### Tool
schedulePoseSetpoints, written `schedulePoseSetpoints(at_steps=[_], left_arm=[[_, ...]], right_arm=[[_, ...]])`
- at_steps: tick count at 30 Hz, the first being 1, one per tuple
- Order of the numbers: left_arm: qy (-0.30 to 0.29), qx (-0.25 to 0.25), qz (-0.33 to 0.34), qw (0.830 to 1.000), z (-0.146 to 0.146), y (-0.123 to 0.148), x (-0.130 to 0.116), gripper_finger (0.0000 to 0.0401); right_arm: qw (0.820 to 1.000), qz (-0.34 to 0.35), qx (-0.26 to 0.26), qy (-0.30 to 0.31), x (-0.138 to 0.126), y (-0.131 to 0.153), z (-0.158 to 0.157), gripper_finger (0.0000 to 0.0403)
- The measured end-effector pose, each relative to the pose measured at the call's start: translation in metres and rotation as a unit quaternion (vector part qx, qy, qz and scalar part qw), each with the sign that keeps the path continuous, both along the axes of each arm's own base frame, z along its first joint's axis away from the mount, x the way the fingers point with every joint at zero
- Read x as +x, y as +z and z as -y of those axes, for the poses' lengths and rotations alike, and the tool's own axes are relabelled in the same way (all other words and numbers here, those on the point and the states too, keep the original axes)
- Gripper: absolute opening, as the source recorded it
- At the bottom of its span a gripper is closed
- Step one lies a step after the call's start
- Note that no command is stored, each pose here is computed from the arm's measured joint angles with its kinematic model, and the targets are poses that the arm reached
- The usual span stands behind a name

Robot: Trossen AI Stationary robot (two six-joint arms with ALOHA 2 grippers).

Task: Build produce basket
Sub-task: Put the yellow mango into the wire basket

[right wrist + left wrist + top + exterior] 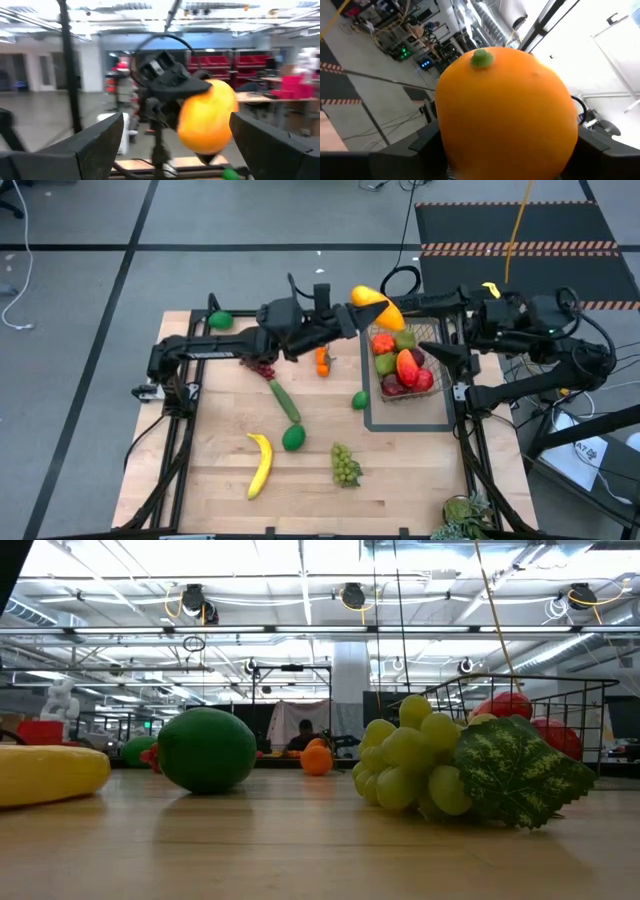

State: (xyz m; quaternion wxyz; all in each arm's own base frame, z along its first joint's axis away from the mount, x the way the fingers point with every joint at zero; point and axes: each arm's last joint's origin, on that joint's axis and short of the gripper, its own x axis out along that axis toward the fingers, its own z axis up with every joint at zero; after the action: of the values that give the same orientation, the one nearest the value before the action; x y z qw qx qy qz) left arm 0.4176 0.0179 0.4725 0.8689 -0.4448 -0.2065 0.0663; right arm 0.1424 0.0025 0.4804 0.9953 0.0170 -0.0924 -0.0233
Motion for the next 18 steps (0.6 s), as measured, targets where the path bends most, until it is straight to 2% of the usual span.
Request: schedulePoseSetpoints(at_steps=[4, 9, 14, 18], left_arm=[[-0.008, 0.014, 0.013, 1.0, -0.01, 0.011, -0.01, 0.0282], [-0.014, 0.03, 0.034, 0.999, -0.019, 0.029, -0.029, 0.0282], [0.006, 0.057, 0.055, 0.997, -0.027, 0.045, -0.047, 0.0282], [0.021, 0.092, 0.061, 0.994, -0.032, 0.056, -0.061, 0.0282]], right_arm=[[0.998, -0.01, -0.034, -0.054, 0.013, -0.002, 0.002, 0.0357], [0.994, 0.025, -0.058, -0.087, 0.041, 0.0, 0.002, 0.0357], [0.99, 0.041, -0.074, -0.113, 0.075, -0.004, 0.0, 0.0357], [0.974, 0.046, -0.11, -0.192, 0.092, 0.0, -0.005, 0.0357]])
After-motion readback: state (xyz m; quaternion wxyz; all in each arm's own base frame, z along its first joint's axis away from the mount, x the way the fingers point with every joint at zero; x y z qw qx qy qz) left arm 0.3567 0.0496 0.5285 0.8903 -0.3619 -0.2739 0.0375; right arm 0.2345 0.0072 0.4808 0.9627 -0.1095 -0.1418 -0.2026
